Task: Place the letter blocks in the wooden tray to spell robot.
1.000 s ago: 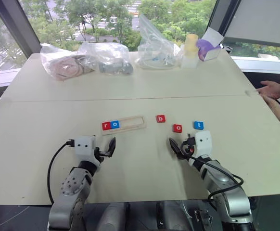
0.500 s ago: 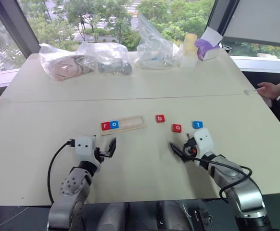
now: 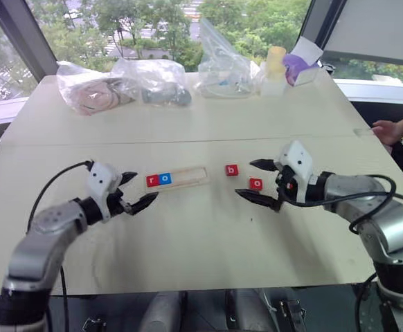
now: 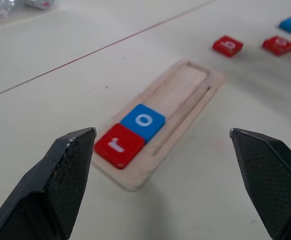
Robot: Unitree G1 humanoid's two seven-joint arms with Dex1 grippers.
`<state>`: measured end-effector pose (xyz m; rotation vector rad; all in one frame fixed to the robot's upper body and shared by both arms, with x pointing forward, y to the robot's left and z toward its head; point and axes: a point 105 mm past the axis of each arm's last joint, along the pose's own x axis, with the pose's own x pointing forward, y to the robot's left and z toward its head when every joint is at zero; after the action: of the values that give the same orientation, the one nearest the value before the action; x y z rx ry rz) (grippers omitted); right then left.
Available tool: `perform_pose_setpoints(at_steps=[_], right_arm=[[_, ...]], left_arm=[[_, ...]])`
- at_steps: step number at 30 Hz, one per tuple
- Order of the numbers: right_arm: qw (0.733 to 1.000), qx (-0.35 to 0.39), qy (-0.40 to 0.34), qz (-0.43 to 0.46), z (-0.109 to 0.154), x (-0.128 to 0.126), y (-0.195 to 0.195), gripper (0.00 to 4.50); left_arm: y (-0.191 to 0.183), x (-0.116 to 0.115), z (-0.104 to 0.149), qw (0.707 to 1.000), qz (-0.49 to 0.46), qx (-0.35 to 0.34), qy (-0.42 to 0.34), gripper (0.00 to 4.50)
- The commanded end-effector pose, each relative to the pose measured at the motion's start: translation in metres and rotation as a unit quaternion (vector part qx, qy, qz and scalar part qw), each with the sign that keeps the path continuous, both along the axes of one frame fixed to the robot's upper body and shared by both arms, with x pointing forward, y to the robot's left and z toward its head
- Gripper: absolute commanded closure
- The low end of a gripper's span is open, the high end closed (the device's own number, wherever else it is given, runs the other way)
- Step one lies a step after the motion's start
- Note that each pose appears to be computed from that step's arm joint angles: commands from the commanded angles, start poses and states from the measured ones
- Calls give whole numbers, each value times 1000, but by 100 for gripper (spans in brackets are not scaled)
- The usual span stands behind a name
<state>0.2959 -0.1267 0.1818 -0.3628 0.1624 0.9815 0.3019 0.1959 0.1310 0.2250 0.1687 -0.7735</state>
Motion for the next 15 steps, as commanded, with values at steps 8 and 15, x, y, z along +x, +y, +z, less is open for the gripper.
perform_pose_setpoints(at_steps=[8,15], right_arm=[[998,8,-47,40,22,3,16,6],[998,12,-53,25,24,-5,14,6]], left_arm=[[18,40,-10,979,-176,94,35,0],[12,62,-10,971,-205,123,11,0]])
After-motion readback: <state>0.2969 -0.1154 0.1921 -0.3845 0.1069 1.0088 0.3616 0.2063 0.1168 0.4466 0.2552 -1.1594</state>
